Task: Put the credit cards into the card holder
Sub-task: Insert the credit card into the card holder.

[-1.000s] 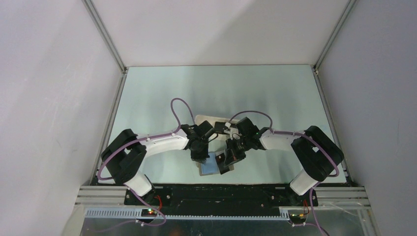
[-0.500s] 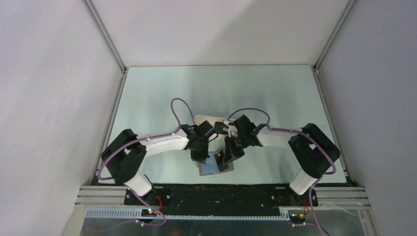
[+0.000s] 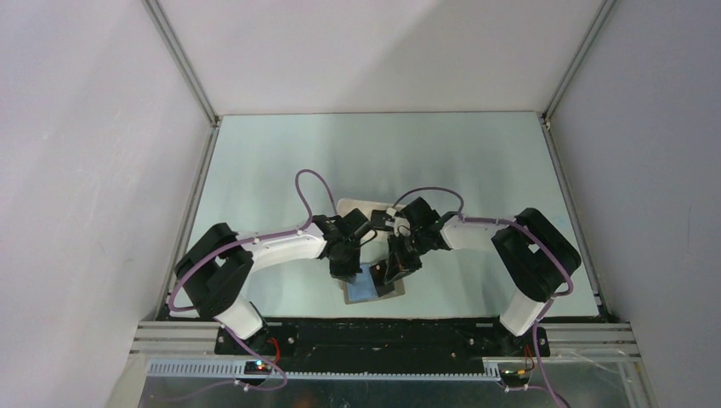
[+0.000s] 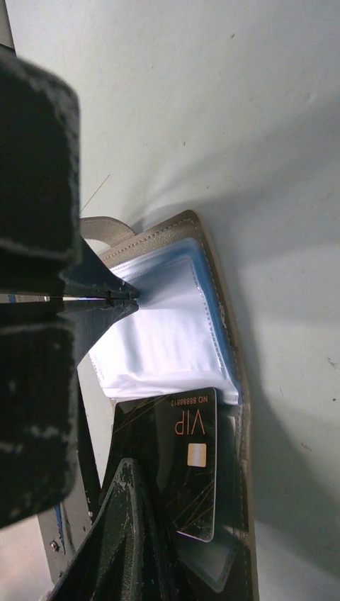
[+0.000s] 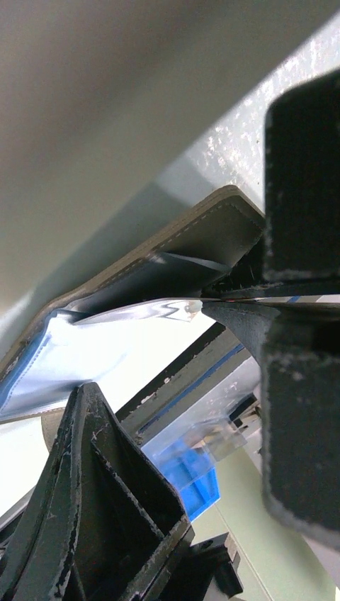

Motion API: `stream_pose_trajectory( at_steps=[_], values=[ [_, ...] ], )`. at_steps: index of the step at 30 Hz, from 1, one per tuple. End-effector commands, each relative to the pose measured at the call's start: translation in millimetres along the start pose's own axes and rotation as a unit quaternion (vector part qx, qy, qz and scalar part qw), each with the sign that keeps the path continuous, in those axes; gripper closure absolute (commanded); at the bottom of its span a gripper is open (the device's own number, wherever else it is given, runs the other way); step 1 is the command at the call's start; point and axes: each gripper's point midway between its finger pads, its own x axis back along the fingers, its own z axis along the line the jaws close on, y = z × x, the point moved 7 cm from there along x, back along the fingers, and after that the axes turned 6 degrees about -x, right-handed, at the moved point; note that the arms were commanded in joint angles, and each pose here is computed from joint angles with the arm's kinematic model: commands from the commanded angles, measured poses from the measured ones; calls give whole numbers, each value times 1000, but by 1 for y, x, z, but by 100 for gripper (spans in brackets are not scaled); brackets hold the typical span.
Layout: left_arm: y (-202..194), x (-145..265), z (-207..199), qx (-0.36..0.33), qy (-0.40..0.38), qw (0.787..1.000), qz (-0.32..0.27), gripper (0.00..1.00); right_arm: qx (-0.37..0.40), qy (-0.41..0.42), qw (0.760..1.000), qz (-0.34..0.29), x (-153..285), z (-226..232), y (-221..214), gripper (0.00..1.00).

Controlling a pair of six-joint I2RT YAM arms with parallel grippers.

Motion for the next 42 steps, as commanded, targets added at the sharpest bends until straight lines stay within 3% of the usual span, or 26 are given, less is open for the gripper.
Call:
stream_pose_trajectory(
  at_steps=[1, 25, 42],
  values=[
    [-9, -9, 17, -20, 60, 998, 17, 100, 10, -16, 1000, -17, -15, -1, 8, 100],
    [-9, -8, 16, -27, 60, 998, 13, 100, -35, 80, 996, 31, -20, 24, 4, 100],
    [-9, -5, 14, -30, 50, 998, 14, 100, -29, -42, 999, -6, -43, -9, 1, 100]
  ],
)
